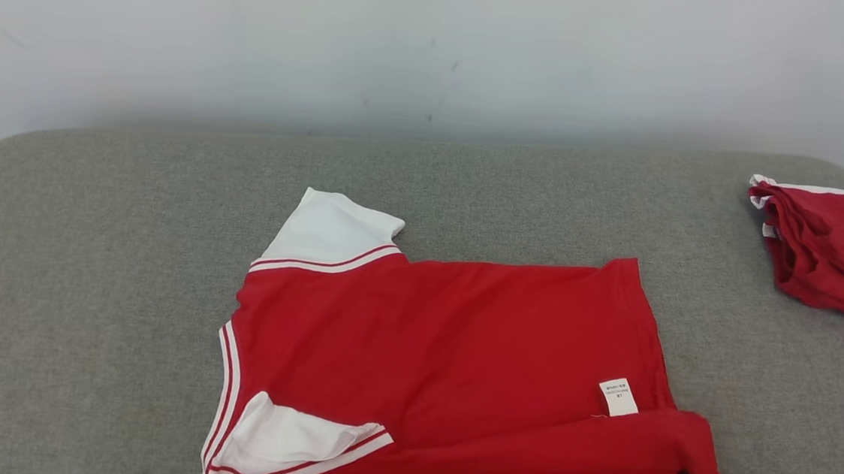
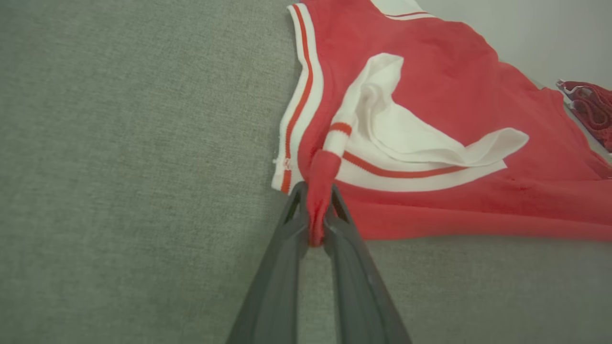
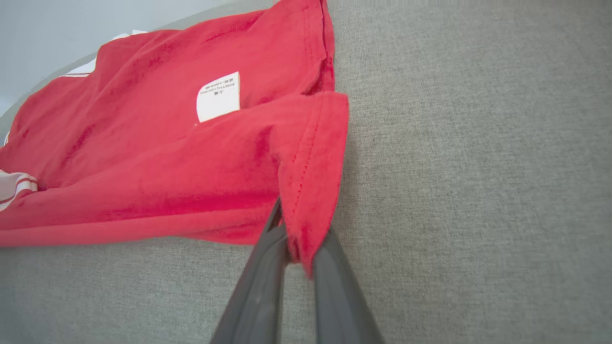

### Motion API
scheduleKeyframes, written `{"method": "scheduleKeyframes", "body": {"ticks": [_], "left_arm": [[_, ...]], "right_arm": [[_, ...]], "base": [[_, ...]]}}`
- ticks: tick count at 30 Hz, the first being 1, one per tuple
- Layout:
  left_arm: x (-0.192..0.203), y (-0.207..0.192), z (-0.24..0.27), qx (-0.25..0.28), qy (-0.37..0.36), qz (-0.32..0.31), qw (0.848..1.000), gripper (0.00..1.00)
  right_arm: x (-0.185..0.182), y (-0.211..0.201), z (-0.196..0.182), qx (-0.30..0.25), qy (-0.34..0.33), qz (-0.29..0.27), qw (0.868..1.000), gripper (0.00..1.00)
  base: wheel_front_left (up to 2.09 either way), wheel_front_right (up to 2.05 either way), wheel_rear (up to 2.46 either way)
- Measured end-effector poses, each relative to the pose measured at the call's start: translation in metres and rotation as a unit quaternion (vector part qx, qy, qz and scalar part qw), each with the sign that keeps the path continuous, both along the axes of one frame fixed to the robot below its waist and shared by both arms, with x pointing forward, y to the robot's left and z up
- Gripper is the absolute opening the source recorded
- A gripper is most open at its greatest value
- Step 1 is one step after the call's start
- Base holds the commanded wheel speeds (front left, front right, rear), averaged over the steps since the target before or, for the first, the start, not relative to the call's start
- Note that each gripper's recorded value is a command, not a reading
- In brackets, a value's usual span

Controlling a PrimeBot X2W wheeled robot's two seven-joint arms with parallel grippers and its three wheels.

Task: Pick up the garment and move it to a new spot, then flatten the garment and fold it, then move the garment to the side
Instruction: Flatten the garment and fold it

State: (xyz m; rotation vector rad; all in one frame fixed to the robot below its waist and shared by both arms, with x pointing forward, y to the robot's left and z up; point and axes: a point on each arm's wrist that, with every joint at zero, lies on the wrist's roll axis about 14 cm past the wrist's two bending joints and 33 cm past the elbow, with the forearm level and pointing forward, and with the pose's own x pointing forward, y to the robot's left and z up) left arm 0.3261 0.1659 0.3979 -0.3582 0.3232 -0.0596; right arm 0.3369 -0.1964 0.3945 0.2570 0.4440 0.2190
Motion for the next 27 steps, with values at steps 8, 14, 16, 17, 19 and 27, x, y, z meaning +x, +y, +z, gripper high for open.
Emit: {"method": "scheduleKeyframes", "body": {"ticks": [8,14,16,17,19,27], "left_arm": [[0.021,0.007,0.031,0.008,-0.054,0.021,0.998,1.0],[0.048,0.026,0.088,0.02,-0.149,0.061,0.987,1.0],[0.052,0.032,0.104,0.036,-0.175,0.066,0.982,1.0],[0.053,0.034,0.111,0.053,-0.188,0.065,0.979,1.0],[0.054,0.036,0.124,0.075,-0.209,0.064,0.973,1.0],[0.044,0.041,0.142,0.115,-0.242,0.066,0.961,1.0]], "right_arm": [[0.019,0.012,0.036,0.005,-0.073,0.006,0.997,1.0],[0.037,0.005,0.079,0.016,-0.168,-0.031,0.985,1.0],[0.04,0.008,0.092,0.019,-0.194,-0.04,0.98,1.0],[0.04,0.009,0.097,0.017,-0.205,-0.043,0.978,1.0],[0.038,0.01,0.105,0.009,-0.223,-0.048,0.974,1.0],[0.024,0.025,0.133,-0.021,-0.282,-0.049,0.958,1.0]], "base": [[0.0,0.0,0.0],[0.0,0.0,0.0],[0.0,0.0,0.0],[0.0,0.0,0.0],[0.0,0.0,0.0],[0.0,0.0,0.0]]}}
